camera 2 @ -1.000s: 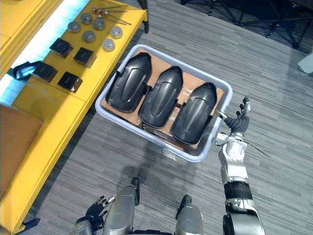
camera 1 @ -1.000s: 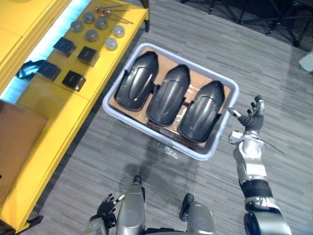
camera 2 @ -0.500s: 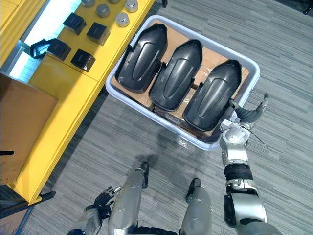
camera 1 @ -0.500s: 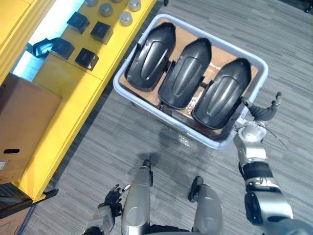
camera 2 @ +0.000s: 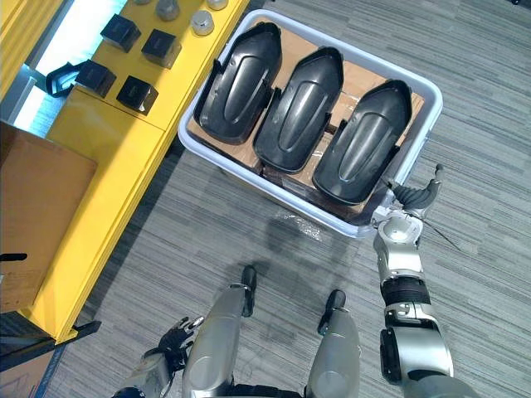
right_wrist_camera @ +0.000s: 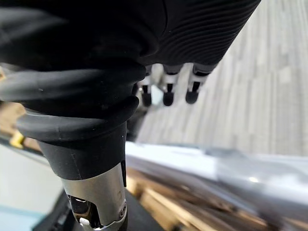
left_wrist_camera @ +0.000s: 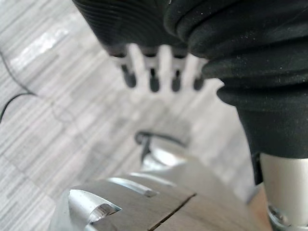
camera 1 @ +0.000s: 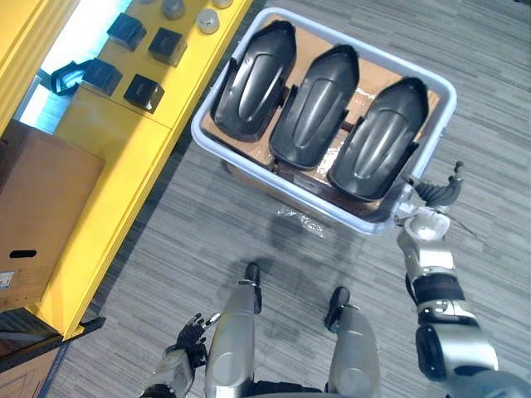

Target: Walk over and take plastic housings, then place them on the shelf

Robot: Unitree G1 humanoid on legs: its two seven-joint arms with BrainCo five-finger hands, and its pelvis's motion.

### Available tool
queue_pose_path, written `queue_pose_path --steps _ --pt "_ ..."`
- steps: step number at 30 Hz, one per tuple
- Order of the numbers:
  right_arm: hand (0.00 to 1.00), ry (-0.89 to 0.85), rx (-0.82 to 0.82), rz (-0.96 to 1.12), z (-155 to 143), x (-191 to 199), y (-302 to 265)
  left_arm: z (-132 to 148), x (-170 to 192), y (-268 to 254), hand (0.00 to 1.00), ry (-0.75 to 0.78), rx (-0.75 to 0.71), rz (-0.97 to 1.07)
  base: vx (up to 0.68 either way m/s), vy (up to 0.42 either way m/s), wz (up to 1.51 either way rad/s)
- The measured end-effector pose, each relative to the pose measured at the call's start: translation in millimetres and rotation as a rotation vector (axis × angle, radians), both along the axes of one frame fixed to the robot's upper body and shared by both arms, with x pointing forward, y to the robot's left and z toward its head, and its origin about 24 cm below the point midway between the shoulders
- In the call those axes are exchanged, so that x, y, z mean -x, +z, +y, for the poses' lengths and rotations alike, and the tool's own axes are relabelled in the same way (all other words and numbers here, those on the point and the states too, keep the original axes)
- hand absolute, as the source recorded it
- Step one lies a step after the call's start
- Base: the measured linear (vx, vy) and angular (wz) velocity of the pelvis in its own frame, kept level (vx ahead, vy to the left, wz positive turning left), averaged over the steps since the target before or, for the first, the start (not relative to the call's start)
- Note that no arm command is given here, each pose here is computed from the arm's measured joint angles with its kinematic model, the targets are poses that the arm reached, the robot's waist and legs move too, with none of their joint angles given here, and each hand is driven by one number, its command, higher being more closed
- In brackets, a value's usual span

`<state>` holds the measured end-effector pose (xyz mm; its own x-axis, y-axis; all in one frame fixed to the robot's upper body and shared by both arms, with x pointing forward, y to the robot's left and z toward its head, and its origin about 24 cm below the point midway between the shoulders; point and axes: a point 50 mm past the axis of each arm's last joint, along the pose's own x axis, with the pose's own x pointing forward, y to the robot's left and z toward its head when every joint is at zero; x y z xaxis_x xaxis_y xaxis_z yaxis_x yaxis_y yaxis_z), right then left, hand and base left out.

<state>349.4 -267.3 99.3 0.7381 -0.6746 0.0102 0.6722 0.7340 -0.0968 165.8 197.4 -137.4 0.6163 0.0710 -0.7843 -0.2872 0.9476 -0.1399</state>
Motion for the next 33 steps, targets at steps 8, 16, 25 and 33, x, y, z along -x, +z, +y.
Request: queue_pose_path --steps 8,16,25,33 --pt "0.00 -0.033 0.025 0.031 -33 -16 35 -19 -8 1 0.00 0.010 0.055 -0.028 -0.04 0.015 0.16" --pt "1.00 -0.081 0.044 -0.011 -46 -16 55 -26 -10 1 0.00 0.003 0.093 -0.037 -0.04 -0.005 0.05" --pt "1.00 -0.133 0.053 0.077 -63 -11 61 -27 -11 1 0.00 -0.008 0.102 -0.045 -0.01 -0.004 0.00" --pt "1.00 -0.163 0.134 0.206 -67 -9 50 -27 -15 5 0.00 -0.011 0.095 -0.084 0.00 -0.016 0.09"
